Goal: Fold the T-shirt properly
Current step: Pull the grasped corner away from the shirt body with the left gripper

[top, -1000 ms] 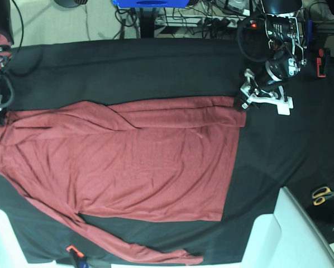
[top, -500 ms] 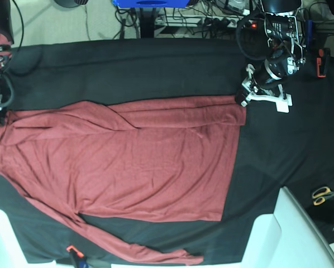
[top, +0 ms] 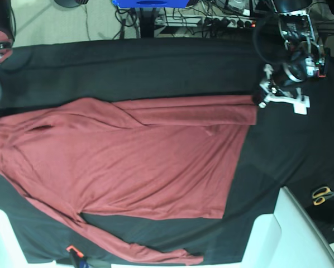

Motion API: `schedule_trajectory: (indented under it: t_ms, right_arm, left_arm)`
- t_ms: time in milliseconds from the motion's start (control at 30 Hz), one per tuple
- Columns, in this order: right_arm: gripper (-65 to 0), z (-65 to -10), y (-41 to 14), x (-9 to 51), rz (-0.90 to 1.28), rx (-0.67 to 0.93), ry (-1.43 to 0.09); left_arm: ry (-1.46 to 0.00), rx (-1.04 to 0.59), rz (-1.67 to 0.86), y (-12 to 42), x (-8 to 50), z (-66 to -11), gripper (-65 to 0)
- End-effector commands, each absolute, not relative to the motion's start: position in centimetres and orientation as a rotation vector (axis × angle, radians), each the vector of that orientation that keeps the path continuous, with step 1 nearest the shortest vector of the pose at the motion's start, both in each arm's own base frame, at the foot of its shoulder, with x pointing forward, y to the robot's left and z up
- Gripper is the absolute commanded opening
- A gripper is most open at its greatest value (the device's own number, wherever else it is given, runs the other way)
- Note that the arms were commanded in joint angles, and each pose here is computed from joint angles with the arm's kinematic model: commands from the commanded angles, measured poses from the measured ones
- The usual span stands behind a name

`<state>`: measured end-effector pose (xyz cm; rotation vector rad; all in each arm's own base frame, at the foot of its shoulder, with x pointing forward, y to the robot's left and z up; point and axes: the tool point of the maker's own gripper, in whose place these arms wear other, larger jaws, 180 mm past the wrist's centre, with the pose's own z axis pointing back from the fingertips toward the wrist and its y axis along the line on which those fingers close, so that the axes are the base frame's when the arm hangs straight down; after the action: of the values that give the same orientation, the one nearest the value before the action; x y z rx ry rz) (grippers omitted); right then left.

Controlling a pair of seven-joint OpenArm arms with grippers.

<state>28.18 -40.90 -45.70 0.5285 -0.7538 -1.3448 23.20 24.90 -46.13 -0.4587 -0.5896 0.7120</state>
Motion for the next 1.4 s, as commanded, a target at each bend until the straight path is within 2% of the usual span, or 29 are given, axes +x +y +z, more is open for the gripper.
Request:
schedule_trajectory:
  t_ms: [0, 500, 833, 1367]
  right_arm:
    - [-64.7, -44.1, -42.5, 28.6, -1.335, 0.522, -0.810]
    - [-64.8, -45.5, -42.9, 25.5, -1.380, 0.497, -0.767]
    - [-64.8, -43.3, -44.3, 23.2, -1.305, 0.425, -0.769]
    - [-64.8, -45.9, -43.1, 19.0, -1.316, 0.389, -0.666]
  left_arm:
    - [-0.623, -0.455, 0.698, 25.6, 24.0, -45.0, -65.0]
    - [-0.630, -0.428, 0.668, 26.8, 24.0, -44.3, -65.0]
    - [-0.612, -0.391, 0.621, 26.4, 21.0, -43.8, -65.0]
    - [-0.550, -0.345, 0.603, 26.3, 16.4, -44.2, -65.0]
